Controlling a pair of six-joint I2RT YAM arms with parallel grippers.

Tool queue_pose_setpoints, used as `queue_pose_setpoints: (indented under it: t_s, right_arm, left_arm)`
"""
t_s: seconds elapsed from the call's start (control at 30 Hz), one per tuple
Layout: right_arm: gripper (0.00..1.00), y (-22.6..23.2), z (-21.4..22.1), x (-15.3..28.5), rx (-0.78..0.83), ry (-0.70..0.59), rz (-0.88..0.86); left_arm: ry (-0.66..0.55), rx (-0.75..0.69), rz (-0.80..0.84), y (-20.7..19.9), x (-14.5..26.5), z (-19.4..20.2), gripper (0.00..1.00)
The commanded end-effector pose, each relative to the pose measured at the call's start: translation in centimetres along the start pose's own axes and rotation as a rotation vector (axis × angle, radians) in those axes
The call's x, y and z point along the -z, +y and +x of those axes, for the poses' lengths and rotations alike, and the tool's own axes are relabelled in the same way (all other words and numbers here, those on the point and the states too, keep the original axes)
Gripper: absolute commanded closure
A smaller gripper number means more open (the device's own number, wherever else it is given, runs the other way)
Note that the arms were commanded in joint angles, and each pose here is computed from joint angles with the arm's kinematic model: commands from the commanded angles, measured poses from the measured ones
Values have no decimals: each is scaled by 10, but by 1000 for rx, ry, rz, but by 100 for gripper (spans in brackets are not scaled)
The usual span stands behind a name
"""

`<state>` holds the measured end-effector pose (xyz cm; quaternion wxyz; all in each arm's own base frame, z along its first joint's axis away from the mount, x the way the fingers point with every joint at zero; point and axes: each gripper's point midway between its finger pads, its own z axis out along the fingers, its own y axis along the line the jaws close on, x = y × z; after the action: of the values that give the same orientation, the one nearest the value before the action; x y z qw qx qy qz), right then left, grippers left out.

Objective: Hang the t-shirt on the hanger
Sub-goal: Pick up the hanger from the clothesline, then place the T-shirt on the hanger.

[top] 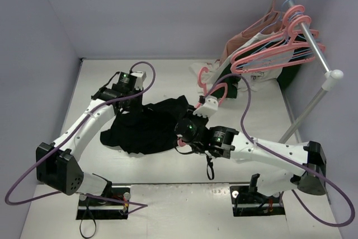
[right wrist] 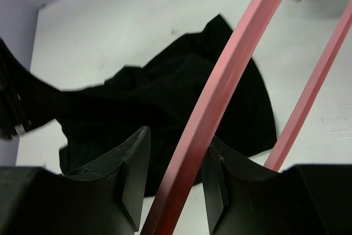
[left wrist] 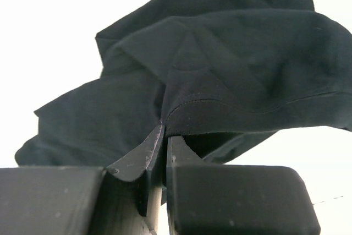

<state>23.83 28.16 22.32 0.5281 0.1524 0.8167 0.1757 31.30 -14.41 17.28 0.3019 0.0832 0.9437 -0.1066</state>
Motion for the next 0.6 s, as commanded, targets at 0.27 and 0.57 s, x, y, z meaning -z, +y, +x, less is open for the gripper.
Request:
queue_pose_setpoints:
  t_s: [0.27,0.57]
  right_arm:
    - [100,121,-24,44,321,138,-542]
    - [100,128,-75,70,533,93,-914]
  left_arm:
    - [-125,-29,-69,25,20,-56,100]
    - [-242,-131,-100,29,43,-111,100]
